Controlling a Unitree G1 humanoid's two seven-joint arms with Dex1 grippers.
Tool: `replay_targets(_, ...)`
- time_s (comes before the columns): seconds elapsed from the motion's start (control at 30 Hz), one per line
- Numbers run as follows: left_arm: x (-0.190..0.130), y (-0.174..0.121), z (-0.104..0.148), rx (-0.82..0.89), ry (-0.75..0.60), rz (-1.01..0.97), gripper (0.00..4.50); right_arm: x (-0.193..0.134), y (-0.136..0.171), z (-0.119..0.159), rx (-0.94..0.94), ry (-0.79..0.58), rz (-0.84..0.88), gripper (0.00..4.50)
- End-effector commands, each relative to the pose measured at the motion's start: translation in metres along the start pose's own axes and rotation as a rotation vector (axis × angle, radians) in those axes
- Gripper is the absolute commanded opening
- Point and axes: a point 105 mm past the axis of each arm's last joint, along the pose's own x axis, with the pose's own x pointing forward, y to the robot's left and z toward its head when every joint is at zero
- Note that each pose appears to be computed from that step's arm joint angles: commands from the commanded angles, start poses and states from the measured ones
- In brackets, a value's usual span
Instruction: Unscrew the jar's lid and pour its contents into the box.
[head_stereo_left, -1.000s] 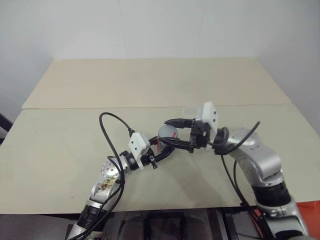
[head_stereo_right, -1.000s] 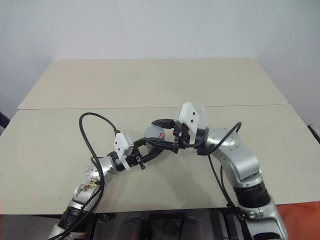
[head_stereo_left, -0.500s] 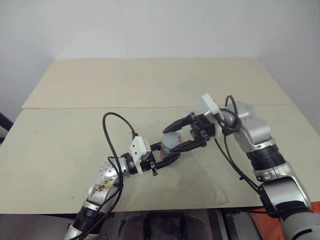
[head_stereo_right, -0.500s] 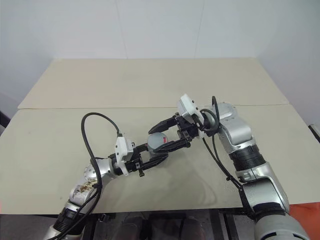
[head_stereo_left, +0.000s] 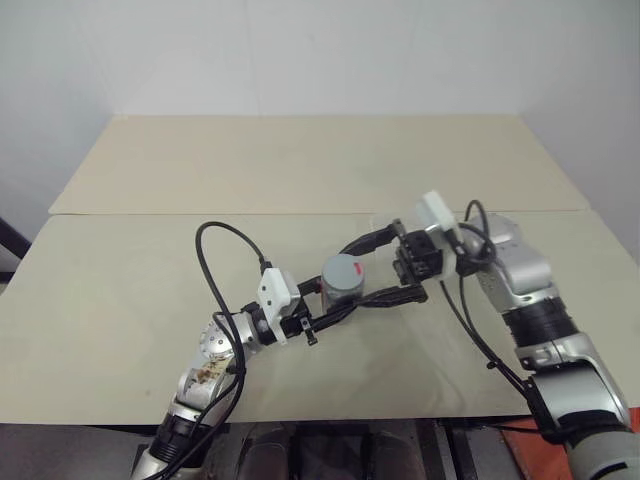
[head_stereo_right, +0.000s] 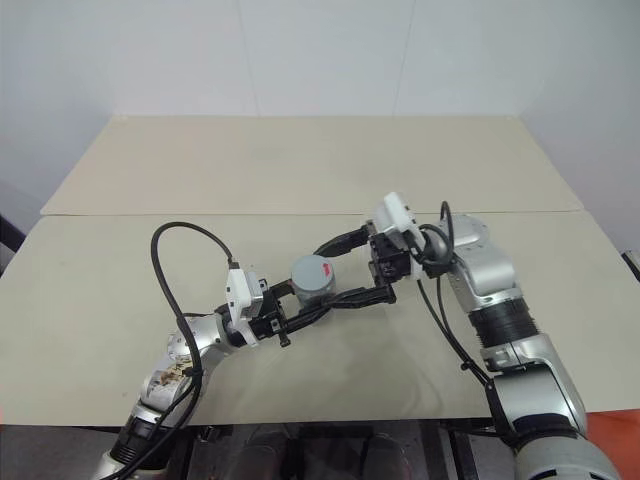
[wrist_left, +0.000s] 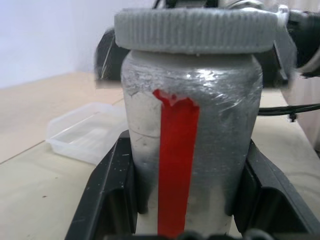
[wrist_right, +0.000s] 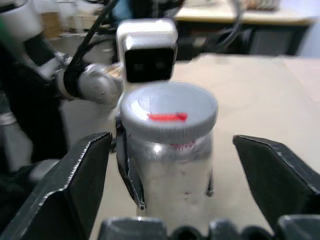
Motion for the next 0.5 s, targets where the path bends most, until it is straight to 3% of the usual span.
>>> replay_targets(0.03,0.003,0.005,0.006,0.031,-0.029,0.028,1.98,-0.005,-0.001,0.029,-0.115,-0.042,-0.156,4.45)
replay_targets(0.2,0.004,0.011,0.002,0.051,-0.003,0.072,1.98,0.000,0.005,0.029,-0.164,0.021,-0.407,4.45)
replay_targets(0.5,0.009,0.017,0.000,0.080,0.004,0.127,1.98,0.038,0.025,0.023,-0.028,-0.072,-0.673,4.45)
